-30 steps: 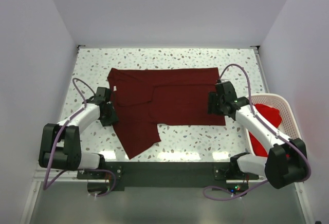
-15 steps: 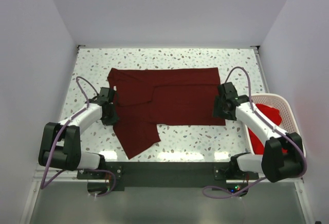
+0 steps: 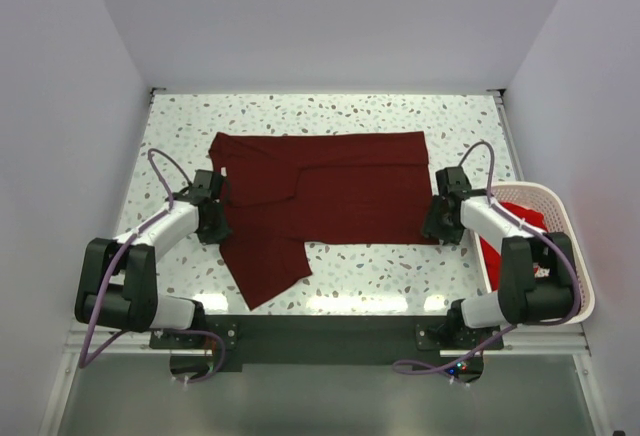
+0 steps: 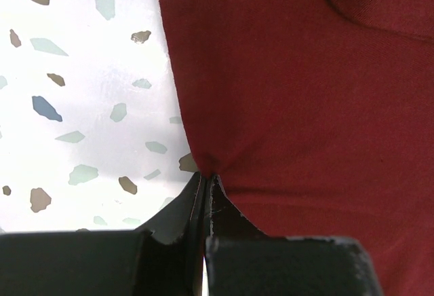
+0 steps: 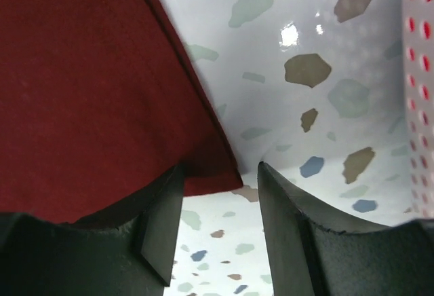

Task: Fold and stack the t-shirts
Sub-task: Fold the tshirt

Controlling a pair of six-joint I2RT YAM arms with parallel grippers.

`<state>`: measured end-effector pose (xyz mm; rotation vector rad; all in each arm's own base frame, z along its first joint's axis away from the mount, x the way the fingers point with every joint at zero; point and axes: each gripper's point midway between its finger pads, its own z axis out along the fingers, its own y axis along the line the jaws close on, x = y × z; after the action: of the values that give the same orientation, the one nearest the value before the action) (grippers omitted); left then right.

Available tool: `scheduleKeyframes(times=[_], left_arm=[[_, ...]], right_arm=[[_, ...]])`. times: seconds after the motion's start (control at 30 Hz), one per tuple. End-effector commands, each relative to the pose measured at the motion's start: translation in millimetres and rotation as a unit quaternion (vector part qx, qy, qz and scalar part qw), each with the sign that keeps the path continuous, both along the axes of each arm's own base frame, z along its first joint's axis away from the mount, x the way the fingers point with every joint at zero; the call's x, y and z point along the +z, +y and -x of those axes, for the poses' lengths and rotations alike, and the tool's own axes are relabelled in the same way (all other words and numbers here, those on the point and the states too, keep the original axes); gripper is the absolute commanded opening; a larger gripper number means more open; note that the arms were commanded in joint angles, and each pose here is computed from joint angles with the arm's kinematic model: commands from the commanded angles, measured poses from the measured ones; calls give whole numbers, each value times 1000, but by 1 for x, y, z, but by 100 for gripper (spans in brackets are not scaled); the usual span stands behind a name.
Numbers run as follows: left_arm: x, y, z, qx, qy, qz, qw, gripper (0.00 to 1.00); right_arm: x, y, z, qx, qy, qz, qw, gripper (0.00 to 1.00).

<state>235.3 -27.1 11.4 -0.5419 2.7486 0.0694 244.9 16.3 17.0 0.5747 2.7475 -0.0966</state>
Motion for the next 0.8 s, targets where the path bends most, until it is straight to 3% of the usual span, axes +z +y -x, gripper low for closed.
scheduleKeyframes(times=[0.0,0.23,0.33,0.43,0.53,0.77], left_arm=[[10,7,-8,1,-17,-15,1000,0],[10,8,-8,2,-18,-16,1000,0],[12,9,-10,6,-22,-14,1000,0],[13,12,-10,13,-25,-9,1000,0],[13,14,-10,17,-26,-3,1000,0],[12,2,-9,7,-23,27,999,0]], right_arm=[[-9,0,-7,-24,-17,-5,1000,51],[-17,2,-4,-23,-7,-15,1000,43],[-15,1,0,-19,-4,-11,1000,35],[-11,-6,4,-19,0,4,1000,13],[-6,-11,7,-24,1,12,1000,3],[16,-10,2,-18,-15,5,1000,0]])
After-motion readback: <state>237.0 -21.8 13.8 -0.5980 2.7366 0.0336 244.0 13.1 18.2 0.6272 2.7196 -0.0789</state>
